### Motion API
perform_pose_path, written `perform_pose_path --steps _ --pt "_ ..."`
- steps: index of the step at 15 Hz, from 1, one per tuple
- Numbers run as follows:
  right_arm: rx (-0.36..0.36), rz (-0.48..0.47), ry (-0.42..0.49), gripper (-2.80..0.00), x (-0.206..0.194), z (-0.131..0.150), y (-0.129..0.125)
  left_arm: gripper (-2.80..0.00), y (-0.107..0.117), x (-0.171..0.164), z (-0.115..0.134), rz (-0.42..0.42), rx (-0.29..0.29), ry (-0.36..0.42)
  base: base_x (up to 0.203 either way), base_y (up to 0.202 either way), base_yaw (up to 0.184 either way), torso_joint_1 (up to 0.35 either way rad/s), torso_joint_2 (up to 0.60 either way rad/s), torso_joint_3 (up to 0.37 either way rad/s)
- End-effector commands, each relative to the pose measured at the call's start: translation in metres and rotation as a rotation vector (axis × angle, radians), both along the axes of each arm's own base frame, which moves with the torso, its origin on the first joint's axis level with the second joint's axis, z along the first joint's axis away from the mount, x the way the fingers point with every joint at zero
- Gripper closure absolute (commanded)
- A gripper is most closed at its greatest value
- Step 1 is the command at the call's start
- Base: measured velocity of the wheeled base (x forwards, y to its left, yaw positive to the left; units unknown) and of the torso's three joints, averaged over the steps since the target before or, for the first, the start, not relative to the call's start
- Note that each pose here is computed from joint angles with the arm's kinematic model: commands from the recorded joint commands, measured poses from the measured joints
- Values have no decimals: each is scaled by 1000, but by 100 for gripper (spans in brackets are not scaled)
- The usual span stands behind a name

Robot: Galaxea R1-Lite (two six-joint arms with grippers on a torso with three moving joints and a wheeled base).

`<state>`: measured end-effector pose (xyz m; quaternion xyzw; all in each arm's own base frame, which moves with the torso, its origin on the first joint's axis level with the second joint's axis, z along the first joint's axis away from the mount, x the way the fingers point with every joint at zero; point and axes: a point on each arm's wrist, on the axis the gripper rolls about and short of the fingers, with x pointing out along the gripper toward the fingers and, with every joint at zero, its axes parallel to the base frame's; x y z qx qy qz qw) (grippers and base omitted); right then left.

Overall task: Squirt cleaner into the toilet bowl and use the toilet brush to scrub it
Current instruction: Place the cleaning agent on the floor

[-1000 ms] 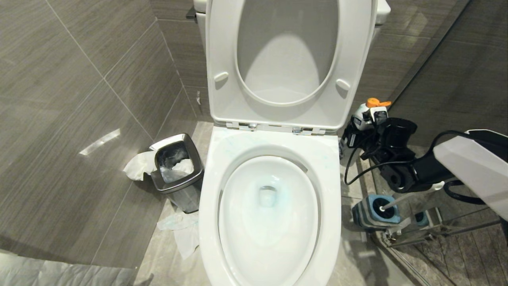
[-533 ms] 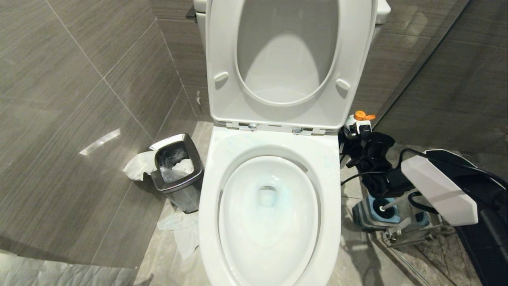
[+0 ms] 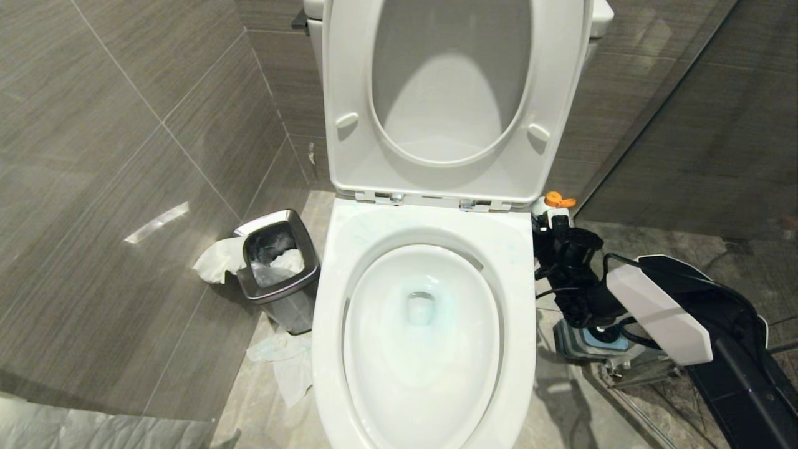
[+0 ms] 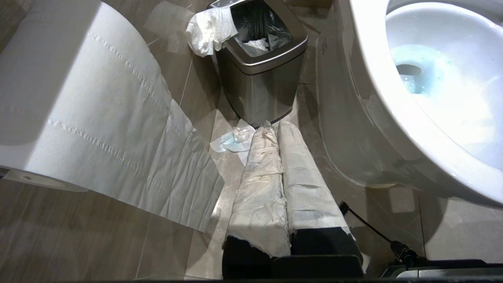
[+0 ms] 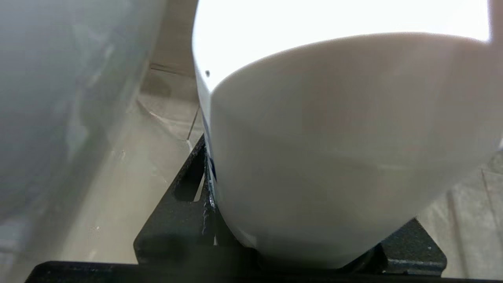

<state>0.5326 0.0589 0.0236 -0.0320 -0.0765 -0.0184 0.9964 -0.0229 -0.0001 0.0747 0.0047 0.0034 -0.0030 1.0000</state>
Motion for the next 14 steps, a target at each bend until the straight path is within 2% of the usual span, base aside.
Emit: perform_pose_path --steps 1,3,7,10,14 --pt "0 5 -8 0 3 -12 5 0 0 0 -1 0 0 4 0 0 0 0 0 0" --pt "4 5 -42 0 6 -14 8 0 0 0 0 0 0 2 0 0 0 0 0 0" --pt "6 -9 -33 0 6 -24 10 0 0 0 -1 0 -2 4 0 0 0 0 0 0" --pt "-3 -10 -65 0 7 -33 12 0 0 0 -1 1 -2 4 0 0 0 0 0 0" --pt "2 -19 -70 0 6 -31 18 0 0 0 -1 0 0 3 0 0 0 0 0 0"
